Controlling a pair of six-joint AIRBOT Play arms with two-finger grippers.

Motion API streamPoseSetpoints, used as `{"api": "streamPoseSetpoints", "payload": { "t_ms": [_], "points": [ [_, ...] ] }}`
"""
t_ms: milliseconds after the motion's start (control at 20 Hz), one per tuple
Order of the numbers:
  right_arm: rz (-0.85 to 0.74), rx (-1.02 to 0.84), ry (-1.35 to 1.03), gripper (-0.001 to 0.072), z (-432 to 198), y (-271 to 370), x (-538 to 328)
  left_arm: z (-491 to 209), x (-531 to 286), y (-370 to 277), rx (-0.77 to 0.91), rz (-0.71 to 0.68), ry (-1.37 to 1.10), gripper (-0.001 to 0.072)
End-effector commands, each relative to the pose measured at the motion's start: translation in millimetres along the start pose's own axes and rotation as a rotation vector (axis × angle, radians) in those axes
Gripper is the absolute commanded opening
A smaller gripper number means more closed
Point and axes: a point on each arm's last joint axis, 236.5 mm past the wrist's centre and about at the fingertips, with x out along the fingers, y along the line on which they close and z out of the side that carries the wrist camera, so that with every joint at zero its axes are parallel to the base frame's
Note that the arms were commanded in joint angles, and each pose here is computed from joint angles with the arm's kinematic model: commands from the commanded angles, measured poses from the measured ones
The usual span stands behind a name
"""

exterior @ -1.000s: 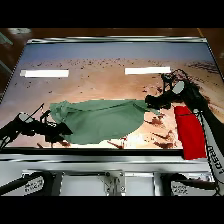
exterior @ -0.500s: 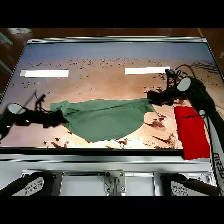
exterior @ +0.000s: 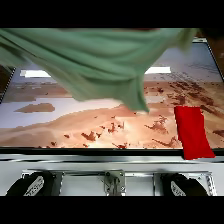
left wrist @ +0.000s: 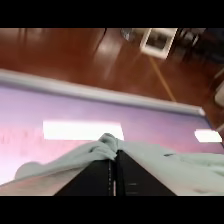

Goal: Fold the shirts.

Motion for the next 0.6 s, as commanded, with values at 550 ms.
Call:
{"api": "streamPoseSetpoints", "payload": {
  "t_ms": [550],
  "points": [
    [-0.032, -0.115, -0.429, 0.0058, 134, 31, -111, -97, -45, 13, -0.032, 0.128, 0.452, 0.0033]
  ]
}}
